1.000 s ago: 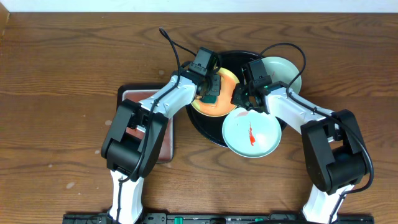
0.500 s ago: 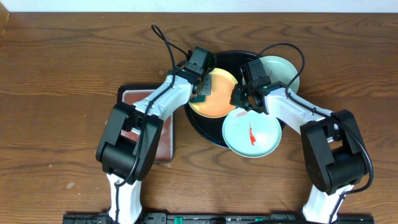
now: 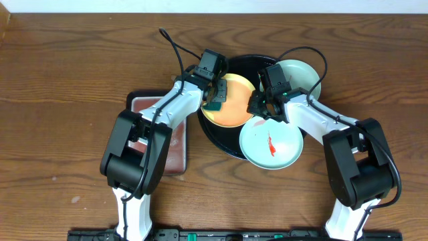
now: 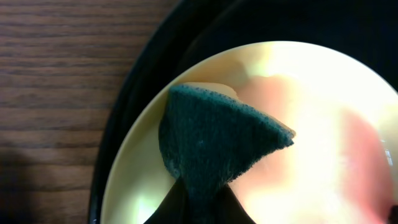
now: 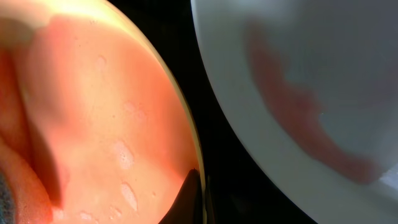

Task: Clean dirty plates on tray and stack at the side
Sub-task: 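Scrub the yellow plate with the sponge in the left gripper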

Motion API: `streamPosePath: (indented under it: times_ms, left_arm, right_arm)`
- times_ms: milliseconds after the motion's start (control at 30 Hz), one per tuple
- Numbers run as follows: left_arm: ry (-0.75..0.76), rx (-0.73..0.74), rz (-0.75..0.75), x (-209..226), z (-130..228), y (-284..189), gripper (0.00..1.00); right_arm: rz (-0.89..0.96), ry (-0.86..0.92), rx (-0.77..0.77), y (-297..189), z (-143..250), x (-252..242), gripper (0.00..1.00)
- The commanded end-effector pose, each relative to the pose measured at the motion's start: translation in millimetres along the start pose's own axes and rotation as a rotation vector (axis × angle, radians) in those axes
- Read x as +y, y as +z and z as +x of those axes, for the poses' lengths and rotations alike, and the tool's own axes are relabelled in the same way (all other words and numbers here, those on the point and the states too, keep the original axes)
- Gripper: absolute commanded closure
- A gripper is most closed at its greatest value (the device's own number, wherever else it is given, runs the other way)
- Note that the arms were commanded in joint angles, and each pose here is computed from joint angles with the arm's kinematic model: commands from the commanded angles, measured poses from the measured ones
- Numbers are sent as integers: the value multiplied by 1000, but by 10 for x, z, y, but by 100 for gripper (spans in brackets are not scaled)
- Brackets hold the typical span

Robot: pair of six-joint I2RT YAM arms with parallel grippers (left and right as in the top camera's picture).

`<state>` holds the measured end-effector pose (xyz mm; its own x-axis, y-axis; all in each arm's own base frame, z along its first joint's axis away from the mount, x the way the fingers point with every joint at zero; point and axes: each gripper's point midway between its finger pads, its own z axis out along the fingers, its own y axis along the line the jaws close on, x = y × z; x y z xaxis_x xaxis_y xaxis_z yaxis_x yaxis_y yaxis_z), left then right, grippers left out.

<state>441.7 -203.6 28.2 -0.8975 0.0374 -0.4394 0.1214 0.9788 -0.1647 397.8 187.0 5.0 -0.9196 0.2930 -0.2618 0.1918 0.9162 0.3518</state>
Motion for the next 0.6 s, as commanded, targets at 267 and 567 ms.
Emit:
streamPosePath:
  times_ms: [267, 567]
  left_arm:
    - [56, 84, 67, -257, 302, 210, 93]
    - [68, 127, 209, -670, 456, 212, 92]
  right_arm:
    - [6, -18, 47, 82, 151, 16, 99]
    - [5, -18, 46, 82, 149, 17, 99]
